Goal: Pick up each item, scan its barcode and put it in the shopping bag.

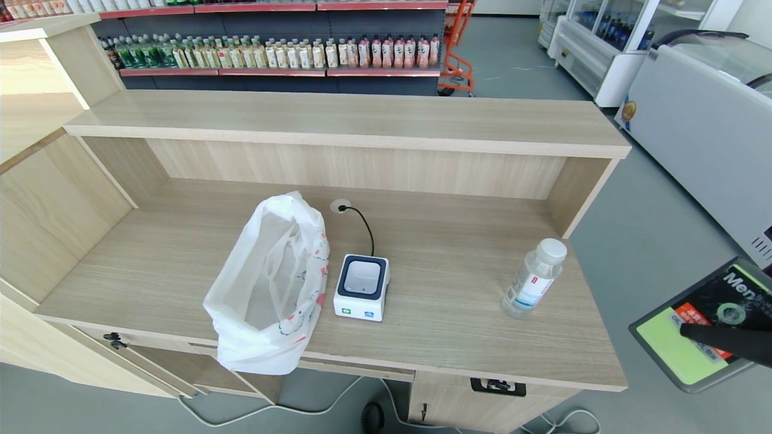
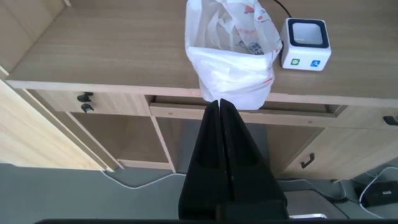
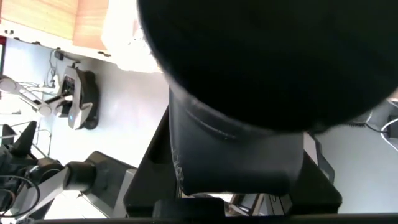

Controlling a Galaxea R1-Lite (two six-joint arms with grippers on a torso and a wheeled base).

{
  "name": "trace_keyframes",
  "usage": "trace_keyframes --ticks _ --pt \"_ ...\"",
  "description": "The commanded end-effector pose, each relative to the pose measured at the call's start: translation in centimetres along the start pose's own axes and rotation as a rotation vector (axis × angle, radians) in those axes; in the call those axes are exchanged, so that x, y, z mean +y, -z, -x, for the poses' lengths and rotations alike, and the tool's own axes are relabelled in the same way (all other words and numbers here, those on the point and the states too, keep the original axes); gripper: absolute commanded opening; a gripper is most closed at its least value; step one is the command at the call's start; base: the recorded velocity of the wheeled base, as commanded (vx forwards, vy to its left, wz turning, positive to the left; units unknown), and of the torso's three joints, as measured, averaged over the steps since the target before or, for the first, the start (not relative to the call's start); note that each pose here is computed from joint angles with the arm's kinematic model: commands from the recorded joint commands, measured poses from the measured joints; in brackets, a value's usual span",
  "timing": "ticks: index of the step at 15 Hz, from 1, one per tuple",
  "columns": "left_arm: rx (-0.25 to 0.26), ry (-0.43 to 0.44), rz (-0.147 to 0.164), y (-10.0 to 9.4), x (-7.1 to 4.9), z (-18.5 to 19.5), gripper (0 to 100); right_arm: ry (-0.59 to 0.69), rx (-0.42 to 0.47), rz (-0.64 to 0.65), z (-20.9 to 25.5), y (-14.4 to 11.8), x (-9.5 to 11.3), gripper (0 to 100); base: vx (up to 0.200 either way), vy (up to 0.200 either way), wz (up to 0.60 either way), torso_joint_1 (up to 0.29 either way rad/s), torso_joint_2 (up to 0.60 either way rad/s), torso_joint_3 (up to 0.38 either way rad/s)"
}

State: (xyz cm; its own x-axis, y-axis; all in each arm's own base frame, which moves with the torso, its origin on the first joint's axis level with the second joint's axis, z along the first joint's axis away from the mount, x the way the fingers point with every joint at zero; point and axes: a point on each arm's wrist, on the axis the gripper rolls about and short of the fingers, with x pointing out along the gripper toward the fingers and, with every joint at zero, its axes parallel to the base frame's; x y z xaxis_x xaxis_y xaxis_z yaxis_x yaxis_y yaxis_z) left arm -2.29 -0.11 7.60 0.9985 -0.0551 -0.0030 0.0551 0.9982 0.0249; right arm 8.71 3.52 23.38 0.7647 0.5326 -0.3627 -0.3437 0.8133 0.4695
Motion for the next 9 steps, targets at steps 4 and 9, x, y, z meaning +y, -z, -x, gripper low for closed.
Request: trace_keyframes --ticks 4,9 --pt "0.0 0.0 -0.003 0.0 0.0 0.0 0 0.001 -0.011 0.002 -2.0 -1.1 -0.1 0 0.0 0.2 0.0 0.002 0.0 0.001" --pt "0.0 0.0 -0.003 0.0 0.0 0.0 0 0.094 -0.032 -0.012 -6.8 -4.1 -2.1 0 0.0 0.2 0.0 0.0 0.0 0.004"
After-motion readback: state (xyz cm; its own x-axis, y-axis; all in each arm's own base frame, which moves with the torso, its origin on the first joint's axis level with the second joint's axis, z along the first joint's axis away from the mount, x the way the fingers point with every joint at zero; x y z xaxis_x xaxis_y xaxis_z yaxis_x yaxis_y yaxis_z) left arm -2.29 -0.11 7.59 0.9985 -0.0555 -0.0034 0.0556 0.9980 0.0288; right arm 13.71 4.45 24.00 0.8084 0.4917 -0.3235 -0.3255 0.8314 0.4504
